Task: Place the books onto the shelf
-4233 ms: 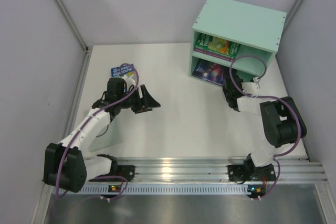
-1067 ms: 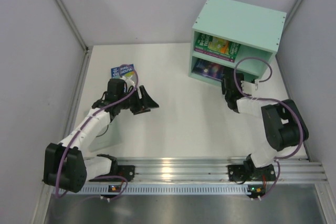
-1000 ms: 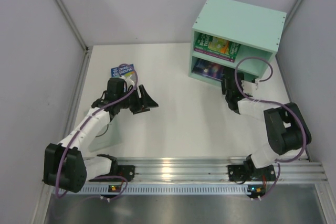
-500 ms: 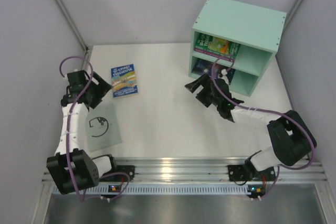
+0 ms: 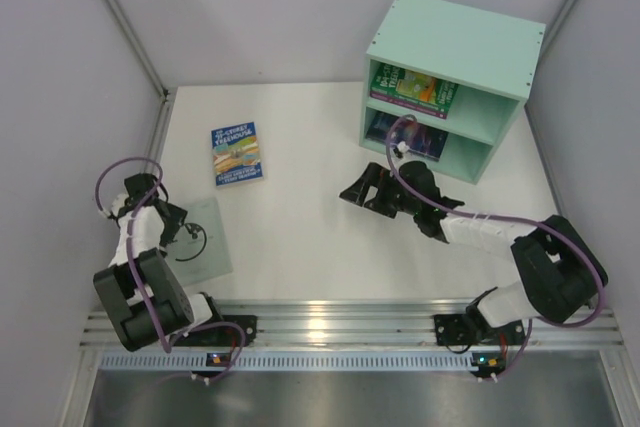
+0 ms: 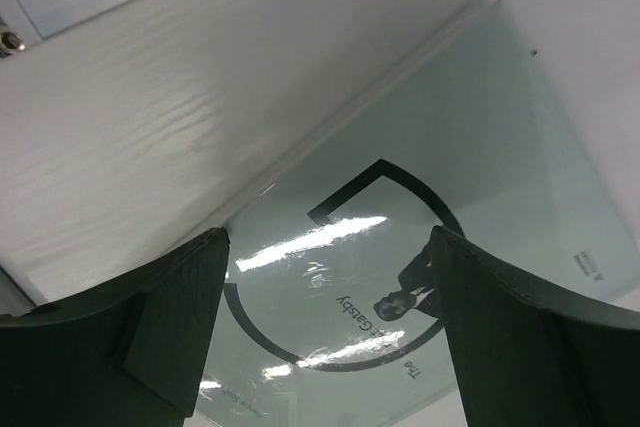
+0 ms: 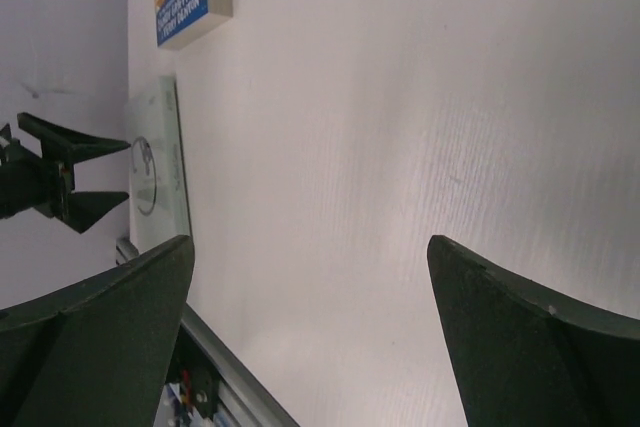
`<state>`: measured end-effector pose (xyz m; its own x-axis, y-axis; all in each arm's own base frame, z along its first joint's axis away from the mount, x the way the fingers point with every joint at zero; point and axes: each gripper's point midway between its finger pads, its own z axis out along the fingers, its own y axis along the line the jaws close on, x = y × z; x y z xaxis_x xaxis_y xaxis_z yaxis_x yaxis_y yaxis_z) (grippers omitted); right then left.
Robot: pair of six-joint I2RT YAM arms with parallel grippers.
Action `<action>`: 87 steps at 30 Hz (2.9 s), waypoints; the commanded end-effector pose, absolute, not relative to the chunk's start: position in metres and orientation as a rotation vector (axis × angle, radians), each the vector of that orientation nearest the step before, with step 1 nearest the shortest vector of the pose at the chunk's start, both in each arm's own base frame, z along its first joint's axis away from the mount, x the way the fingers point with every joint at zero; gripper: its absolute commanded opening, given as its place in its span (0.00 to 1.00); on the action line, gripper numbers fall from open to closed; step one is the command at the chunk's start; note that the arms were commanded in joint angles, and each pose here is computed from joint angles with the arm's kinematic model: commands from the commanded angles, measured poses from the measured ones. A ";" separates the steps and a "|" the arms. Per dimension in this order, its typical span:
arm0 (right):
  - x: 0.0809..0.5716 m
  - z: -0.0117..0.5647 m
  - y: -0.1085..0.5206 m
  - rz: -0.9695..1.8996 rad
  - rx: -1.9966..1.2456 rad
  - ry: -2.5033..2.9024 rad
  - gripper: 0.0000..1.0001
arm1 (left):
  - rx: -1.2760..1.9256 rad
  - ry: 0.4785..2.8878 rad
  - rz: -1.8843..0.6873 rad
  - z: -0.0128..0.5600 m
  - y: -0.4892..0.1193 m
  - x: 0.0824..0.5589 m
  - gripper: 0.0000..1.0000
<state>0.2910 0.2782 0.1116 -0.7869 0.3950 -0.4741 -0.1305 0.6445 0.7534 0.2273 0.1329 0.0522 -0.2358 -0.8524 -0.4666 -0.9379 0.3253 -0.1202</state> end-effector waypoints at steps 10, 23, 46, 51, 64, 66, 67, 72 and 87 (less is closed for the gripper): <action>0.281 0.126 0.264 1.187 0.109 2.133 1.00 | -1.426 2.298 -0.107 0.003 0.064 0.245 0.74; 0.277 0.094 0.352 1.241 0.079 2.156 0.86 | -0.984 2.520 -0.245 -0.018 -0.064 0.245 0.72; 0.274 0.050 0.412 1.048 0.091 2.242 0.64 | -0.553 2.640 -0.017 0.023 -0.054 0.270 0.68; 0.261 0.044 0.391 1.041 0.104 2.230 0.61 | -0.461 2.709 -0.219 0.009 -0.084 0.261 0.61; 0.240 0.009 0.311 0.820 0.038 2.368 0.63 | -0.173 2.691 -0.635 0.024 -0.198 0.240 0.57; 0.237 0.010 0.307 0.816 0.035 2.369 0.63 | -0.172 2.674 -0.650 0.031 -0.203 0.243 0.58; 0.239 0.009 0.303 0.808 0.048 2.371 0.63 | -0.183 2.674 -0.622 0.031 -0.199 0.244 0.60; 0.252 0.016 0.288 0.818 0.047 2.363 0.62 | -0.228 2.681 -0.416 0.027 -0.169 0.261 0.75; 0.267 -0.004 0.301 0.728 -0.004 2.481 0.65 | -0.283 2.748 -0.583 0.009 -0.174 0.260 0.31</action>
